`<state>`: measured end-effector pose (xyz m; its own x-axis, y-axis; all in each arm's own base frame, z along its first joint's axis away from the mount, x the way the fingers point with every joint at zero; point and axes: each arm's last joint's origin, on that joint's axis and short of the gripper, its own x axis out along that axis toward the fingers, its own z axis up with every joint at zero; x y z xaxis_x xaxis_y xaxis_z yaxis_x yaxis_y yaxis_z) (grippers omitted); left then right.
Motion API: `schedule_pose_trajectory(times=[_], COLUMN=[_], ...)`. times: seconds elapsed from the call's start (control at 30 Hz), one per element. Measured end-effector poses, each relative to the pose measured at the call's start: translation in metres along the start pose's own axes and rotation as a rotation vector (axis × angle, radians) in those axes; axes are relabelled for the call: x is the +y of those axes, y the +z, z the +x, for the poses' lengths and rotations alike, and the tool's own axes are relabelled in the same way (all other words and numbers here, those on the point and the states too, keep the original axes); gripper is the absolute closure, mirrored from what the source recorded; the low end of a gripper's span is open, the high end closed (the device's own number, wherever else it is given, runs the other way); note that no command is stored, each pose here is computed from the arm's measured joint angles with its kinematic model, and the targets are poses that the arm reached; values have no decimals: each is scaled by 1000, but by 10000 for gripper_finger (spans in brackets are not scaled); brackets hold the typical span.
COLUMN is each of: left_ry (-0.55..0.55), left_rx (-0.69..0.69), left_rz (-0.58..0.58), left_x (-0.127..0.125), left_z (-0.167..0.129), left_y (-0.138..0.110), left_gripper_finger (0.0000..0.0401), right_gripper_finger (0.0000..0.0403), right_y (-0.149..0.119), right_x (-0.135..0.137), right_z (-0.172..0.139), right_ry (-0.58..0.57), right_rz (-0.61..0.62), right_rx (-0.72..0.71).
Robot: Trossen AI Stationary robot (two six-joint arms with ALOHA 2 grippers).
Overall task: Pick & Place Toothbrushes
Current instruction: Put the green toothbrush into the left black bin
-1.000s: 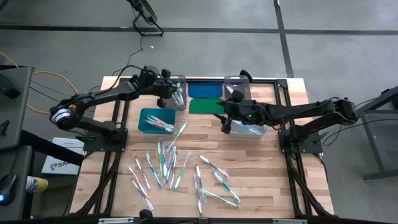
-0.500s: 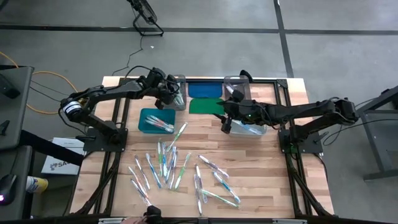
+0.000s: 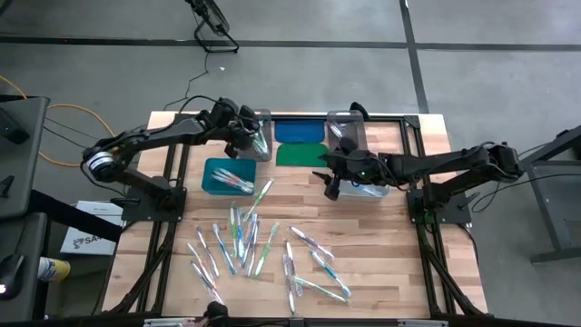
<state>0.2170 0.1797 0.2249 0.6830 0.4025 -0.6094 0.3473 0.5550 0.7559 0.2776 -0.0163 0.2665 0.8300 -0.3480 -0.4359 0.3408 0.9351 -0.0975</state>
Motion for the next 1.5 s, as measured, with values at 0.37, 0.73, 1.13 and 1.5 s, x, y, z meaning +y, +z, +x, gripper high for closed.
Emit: schedule_pose_trajectory(times=[0.37,0.73,1.13,1.5], left_ry=[-60,-337,-354,-267], left_rx=[-110,40,29,161], left_rz=[-444,-579,-730,-936], left_x=[-10,-66,-95,-117], left_z=[-46,-65,-85,-75], left_y=[50,106,147,165], left_gripper_finger=[245,244,244,244], right_gripper_finger=[176,176,176,176], right_y=[-7,-12,-23,-30], right_x=[2,2,1,13], right_z=[-1,-2,-3,-10], right_ry=[-3,-8,-31,-9], right_rz=[-2,3,116,129], right_rx=[63,114,225,284])
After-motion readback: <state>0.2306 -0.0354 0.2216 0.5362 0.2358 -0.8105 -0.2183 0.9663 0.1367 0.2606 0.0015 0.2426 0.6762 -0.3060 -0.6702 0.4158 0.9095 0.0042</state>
